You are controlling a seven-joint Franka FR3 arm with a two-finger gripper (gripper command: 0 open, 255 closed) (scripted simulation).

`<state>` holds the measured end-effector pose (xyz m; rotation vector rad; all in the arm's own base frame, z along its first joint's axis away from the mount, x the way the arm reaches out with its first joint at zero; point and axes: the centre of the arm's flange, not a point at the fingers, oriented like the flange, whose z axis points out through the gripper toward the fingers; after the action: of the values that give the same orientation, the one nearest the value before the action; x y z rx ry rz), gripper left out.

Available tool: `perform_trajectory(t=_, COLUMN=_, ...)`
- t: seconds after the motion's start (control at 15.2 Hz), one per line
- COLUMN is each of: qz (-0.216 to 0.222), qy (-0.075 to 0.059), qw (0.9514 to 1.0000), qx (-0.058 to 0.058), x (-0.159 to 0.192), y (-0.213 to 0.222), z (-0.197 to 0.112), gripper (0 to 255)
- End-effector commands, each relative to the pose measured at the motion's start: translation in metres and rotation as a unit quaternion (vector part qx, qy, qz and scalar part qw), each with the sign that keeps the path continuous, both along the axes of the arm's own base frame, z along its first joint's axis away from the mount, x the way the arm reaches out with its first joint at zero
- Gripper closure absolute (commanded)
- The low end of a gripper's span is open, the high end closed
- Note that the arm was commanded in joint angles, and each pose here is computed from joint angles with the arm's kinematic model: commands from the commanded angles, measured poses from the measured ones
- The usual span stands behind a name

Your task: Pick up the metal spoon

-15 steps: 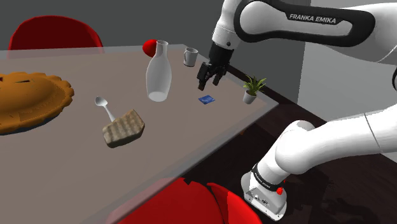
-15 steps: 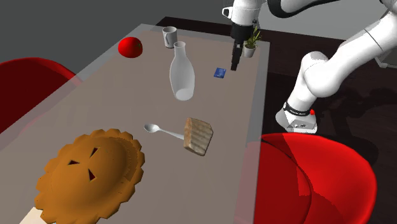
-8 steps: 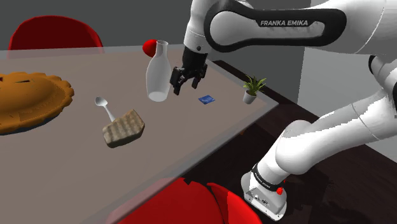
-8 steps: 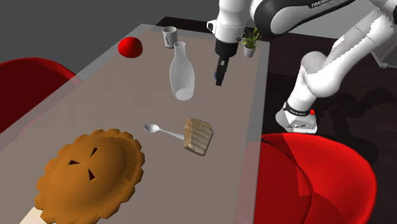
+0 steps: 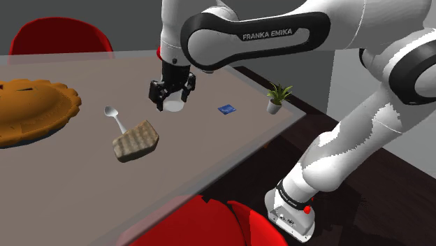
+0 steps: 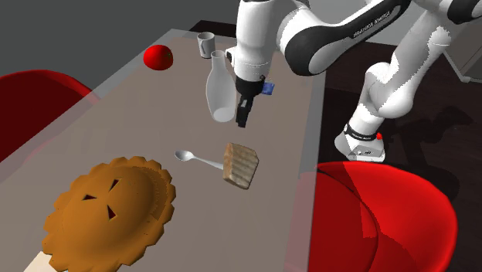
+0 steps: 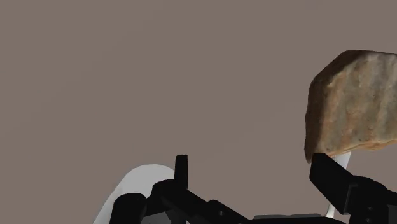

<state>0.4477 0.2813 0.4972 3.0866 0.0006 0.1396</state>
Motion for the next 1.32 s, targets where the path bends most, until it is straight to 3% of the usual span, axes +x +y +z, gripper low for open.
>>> perform_trajectory(t=0.0, qz=-0.003, qy=-0.005, qw=1.0000, qx=-0.006, x=0.013, y=0.024, z=-0.010, gripper=0)
perform_trajectory(t=0.73, qz=-0.014, qy=-0.027, qw=0.9987, qx=-0.040, x=0.082, y=0.149, z=-0.056, gripper=0)
perform_trajectory(t=1.25, qz=-0.014, qy=-0.027, qw=0.9987, qx=-0.040, x=0.082, y=0.149, z=-0.096, gripper=0)
